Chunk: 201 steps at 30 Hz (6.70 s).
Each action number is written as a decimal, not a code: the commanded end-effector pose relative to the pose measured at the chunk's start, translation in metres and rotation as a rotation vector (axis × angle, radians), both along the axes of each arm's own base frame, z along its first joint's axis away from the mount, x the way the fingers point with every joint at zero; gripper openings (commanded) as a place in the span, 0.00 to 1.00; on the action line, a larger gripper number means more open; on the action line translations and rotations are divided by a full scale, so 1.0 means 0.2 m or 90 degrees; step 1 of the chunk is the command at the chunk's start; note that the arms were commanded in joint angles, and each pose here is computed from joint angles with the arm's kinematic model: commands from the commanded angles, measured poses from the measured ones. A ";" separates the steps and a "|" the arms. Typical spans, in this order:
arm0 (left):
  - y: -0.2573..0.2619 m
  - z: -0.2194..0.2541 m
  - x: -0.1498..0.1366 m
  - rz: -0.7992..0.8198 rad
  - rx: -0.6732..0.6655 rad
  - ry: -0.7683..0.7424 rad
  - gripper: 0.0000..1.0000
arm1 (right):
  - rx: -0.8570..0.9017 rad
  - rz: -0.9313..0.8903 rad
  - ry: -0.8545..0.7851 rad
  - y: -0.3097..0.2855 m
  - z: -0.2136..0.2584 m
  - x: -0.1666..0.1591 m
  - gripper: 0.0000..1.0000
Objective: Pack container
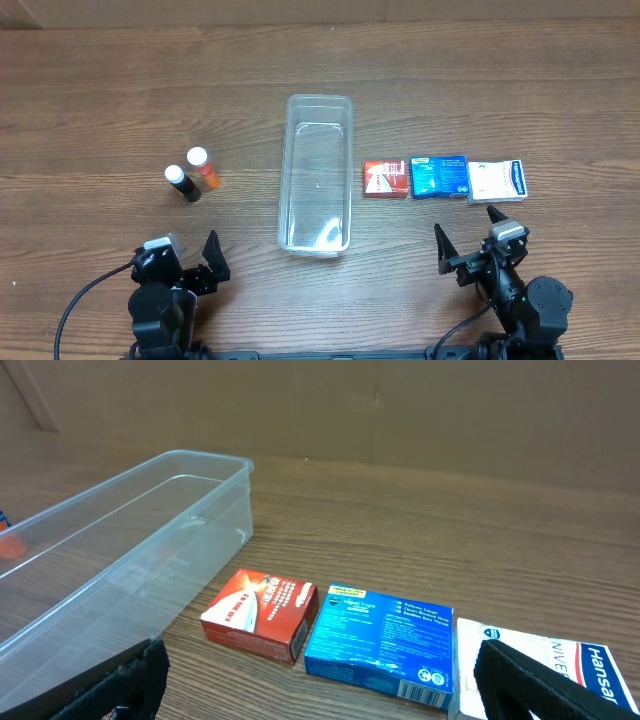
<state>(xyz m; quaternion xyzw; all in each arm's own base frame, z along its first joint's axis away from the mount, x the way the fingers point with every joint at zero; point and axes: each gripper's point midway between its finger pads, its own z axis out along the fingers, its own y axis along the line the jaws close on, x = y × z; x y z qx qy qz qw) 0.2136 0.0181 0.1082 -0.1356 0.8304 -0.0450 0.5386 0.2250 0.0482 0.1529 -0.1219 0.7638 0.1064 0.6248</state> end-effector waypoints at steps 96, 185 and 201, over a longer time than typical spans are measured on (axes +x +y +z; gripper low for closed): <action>0.00 0.00 0.00 0.003 -0.008 -0.004 1.00 | 0.524 -0.694 0.831 -0.58 -0.55 0.64 1.00; 0.00 0.00 0.00 0.003 -0.008 -0.004 1.00 | -0.648 0.498 0.222 1.17 -0.04 0.77 0.61; 0.00 0.00 0.00 0.003 -0.008 -0.004 1.00 | -0.532 0.614 0.267 1.34 -0.06 0.54 0.86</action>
